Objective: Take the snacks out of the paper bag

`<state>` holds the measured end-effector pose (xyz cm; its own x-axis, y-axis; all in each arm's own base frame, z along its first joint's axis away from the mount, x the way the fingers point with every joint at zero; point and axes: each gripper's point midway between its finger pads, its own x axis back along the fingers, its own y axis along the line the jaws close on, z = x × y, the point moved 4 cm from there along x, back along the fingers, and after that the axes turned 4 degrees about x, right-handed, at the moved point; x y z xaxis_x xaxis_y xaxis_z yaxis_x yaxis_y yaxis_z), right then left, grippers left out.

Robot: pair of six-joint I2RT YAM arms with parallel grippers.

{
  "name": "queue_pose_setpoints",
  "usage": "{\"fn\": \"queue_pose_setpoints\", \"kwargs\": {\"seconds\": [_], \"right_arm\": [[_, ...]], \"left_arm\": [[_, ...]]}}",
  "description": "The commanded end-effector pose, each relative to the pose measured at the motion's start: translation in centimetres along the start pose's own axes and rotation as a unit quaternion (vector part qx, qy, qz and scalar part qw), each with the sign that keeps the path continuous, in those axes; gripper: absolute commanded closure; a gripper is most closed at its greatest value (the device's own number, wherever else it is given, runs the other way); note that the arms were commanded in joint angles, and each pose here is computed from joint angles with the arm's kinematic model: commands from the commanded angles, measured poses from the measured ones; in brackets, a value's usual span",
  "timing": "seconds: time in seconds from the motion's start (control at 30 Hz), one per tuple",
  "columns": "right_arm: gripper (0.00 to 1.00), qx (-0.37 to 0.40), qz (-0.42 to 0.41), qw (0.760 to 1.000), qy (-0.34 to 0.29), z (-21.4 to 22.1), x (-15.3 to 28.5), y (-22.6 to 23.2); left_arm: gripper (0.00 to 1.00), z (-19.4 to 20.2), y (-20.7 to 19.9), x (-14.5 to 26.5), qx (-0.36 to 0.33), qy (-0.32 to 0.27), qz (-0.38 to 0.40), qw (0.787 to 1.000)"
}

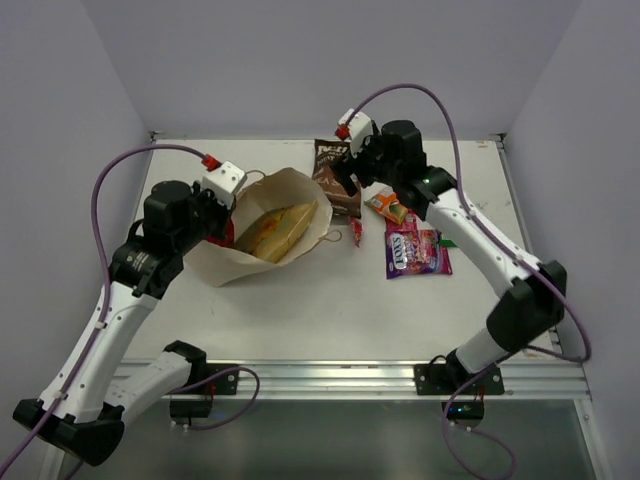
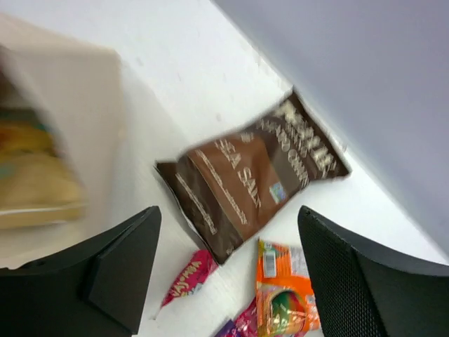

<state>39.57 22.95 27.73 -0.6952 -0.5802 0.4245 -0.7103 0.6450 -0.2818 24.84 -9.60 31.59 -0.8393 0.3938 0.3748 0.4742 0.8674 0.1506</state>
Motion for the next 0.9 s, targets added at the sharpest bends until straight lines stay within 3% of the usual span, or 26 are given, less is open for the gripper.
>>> {"fn": "queue_pose_setpoints", "kwargs": {"seconds": [0.0, 0.23, 0.4, 0.53, 0.7, 0.8, 0.87], "right_arm": [[0.18, 0.065, -0.037, 0.991, -0.107, -7.1, 8.0, 2.8], [0.17, 0.156, -0.15, 0.959, -0.182, -10.6, 13.2, 10.1], [0.16, 0.181, -0.219, 0.943, -0.17, -7.9, 11.6, 14.3], [0.16, 0.178, -0.241, 0.945, -0.134, -5.8, 8.7, 15.8], [0.16, 0.113, -0.245, 0.955, -0.121, -6.0, 6.4, 17.8], [0.13, 0.028, -0.226, 0.96, -0.165, -8.1, 6.1, 19.5], [0.11, -0.07, -0.213, 0.954, -0.201, -10.3, 6.2, 20.1]], "left_arm": [[1.0, -1.3, -1.1, 0.1, 0.001, -0.035, 0.038, 0.999], [1.0, -2.0, -2.0, 0.4, 0.01, -0.044, 0.071, 0.996], [1.0, -2.6, -2.4, 1.0, 0.003, -0.052, 0.09, 0.995], [1.0, -2.6, -2.8, 1.3, 0.001, -0.054, 0.103, 0.993], [1.0, -1.9, -2.8, 1.0, 0.02, -0.044, 0.098, 0.994], [1.0, -1.6, -2.6, 0.8, 0.046, -0.035, 0.083, 0.995], [1.0, -1.6, -2.3, 0.9, 0.068, -0.034, 0.065, 0.995]]}}
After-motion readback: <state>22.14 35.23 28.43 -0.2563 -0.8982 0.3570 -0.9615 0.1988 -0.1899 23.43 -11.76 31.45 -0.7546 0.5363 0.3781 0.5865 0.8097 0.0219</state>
